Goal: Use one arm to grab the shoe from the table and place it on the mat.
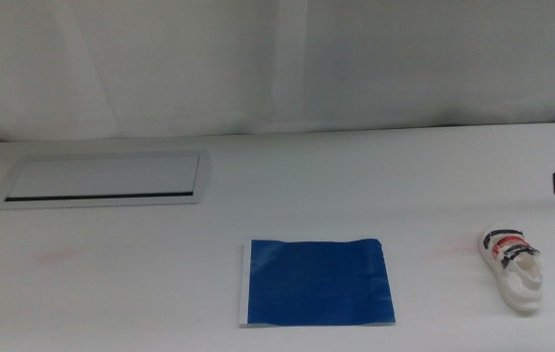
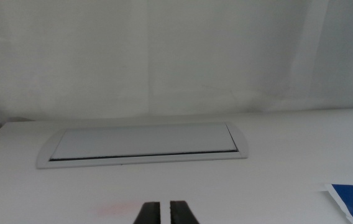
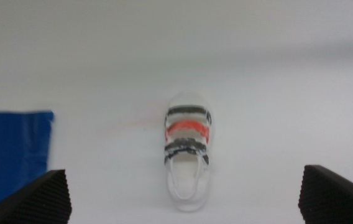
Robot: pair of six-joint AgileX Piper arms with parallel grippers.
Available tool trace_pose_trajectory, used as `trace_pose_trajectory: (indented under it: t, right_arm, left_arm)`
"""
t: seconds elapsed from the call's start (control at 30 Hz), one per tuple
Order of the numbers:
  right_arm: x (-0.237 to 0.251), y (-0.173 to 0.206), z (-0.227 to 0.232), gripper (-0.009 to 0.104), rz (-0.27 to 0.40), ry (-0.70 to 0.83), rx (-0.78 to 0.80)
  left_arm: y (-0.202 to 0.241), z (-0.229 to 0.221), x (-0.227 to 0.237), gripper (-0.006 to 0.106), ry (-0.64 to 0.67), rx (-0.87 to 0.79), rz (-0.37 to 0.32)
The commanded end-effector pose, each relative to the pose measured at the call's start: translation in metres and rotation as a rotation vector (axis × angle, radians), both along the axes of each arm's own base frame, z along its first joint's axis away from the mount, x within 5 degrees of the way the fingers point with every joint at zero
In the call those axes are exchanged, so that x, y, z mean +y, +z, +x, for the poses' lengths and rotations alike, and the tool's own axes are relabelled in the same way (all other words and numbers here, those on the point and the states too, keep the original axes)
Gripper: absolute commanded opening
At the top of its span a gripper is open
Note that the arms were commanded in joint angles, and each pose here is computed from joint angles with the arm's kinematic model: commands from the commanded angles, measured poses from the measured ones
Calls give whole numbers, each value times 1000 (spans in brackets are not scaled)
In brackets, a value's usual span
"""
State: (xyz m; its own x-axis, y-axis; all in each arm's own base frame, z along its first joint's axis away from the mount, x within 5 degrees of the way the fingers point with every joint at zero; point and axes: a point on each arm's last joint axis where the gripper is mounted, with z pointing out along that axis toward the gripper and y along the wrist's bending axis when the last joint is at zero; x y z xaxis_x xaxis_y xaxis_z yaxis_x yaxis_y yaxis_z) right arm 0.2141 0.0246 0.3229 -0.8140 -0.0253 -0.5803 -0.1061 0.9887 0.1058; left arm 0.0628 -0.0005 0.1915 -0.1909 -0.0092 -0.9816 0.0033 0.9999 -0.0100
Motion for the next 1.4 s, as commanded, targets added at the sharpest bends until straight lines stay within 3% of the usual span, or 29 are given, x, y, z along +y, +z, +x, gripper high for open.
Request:
trace_pose_trajectory:
  t: [0.0,0.53,0.7,1.2,1.37]
  right_arm:
    - [1,-11,16,103,-34,27,80]
    - [7,-84,67,103,-92,109,292]
    - [17,-105,76,103,-141,162,332]
    - [25,-171,99,103,-150,167,443]
    - [25,-177,102,95,-150,165,434]
  left_arm:
    - [-14,-1,0,-3,1,43,-9]
    - [-14,-1,0,-3,1,43,-9]
    - [-14,-1,0,-3,1,43,-9]
    - [-14,-1,0,-3,1,43,-9]
    - [-14,-1,0,-3,1,43,-9]
